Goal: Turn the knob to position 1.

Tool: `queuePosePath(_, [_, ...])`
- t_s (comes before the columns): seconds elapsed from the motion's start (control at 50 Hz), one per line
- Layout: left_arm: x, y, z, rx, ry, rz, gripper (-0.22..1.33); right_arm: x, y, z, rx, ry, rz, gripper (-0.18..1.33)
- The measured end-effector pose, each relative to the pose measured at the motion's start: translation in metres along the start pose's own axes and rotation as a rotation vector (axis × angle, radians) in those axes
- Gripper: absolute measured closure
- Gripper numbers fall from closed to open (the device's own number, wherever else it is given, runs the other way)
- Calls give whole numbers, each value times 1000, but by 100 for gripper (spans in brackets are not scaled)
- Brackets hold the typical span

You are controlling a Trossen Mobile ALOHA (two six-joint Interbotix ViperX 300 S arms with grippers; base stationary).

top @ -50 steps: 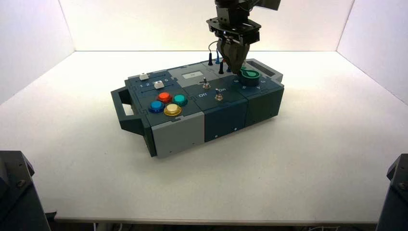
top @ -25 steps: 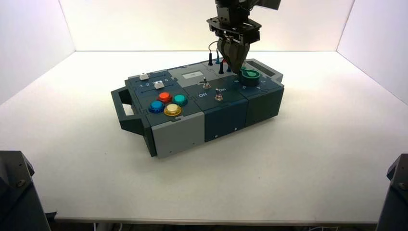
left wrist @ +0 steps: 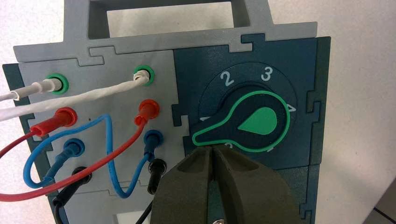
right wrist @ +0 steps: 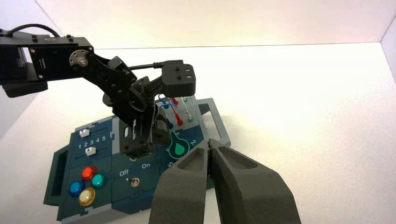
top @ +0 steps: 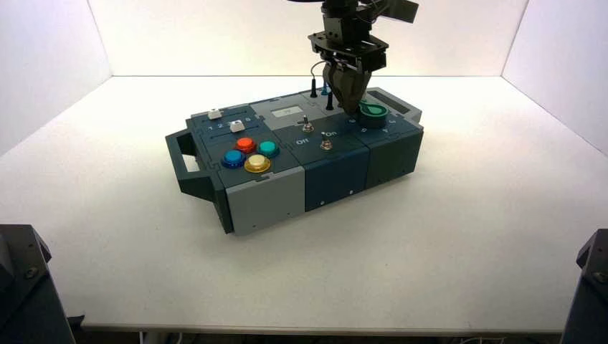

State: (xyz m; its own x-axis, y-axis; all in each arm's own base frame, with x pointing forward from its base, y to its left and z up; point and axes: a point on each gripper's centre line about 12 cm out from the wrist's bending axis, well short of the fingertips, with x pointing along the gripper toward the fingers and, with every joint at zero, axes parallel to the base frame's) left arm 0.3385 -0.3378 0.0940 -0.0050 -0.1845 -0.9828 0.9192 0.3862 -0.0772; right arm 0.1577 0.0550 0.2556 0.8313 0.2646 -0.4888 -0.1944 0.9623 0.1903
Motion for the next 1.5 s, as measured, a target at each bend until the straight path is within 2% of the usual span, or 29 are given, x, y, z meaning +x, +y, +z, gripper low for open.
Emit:
queuePosePath(1.14, [1, 4, 5, 13, 15, 7, 128, 0, 0, 0, 0, -1, 1, 129])
queuePosePath(1.32, [4, 1, -4, 7, 44, -8, 128, 0, 0, 0, 3, -1, 1, 129])
queuePosePath(1.5, [-5, -1, -26, -18, 54, -7, 128, 0, 0, 0, 3, -1, 2, 129])
